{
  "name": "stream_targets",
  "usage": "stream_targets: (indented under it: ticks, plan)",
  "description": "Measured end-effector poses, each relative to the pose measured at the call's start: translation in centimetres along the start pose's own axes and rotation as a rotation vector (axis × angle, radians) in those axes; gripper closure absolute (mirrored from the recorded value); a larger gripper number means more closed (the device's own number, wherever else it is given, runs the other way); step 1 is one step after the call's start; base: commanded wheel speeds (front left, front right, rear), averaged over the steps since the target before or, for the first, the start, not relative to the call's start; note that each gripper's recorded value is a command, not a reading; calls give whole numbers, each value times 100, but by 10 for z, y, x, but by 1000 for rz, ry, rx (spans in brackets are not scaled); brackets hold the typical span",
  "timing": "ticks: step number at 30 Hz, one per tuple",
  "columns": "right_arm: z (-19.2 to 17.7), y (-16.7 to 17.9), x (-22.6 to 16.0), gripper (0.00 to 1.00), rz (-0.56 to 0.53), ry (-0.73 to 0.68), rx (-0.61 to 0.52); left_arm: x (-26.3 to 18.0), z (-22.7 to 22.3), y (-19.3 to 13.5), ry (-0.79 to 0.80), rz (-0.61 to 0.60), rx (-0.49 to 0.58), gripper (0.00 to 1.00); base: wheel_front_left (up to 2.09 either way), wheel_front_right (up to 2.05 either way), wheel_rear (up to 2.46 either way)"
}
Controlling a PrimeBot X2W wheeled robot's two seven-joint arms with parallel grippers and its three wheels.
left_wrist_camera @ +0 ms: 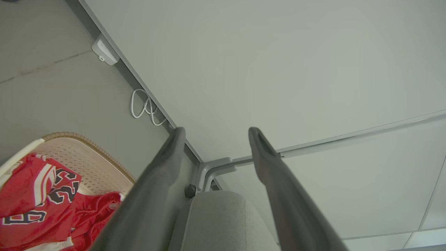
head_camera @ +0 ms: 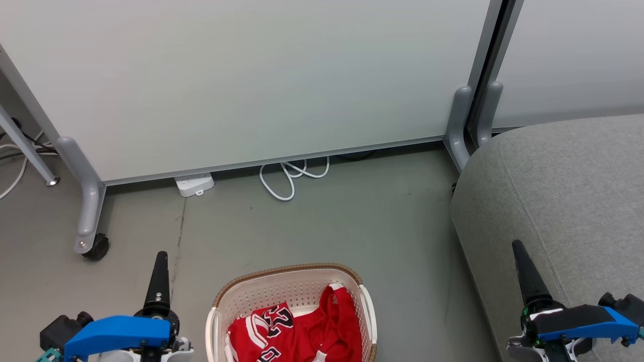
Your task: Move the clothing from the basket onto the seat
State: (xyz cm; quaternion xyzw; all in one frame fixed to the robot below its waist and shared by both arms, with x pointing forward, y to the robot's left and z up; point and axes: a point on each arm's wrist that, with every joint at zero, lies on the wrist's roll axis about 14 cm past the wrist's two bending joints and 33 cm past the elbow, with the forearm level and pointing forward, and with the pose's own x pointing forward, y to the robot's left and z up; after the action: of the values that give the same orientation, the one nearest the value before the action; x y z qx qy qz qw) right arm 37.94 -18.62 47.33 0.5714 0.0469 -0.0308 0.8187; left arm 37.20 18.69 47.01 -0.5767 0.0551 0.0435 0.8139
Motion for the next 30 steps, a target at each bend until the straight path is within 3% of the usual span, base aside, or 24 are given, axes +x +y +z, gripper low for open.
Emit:
stream_targets:
  ticks: [12, 30]
  plan:
    - [-6, 10, 4, 0, 30, 10, -237, 0, -6, -3, 7, -4, 257, 0, 0, 0, 0]
    - [-18, 19, 6, 0, 69, 42, -505, 0, -10, -8, -11, -26, 518, 0, 0, 0, 0]
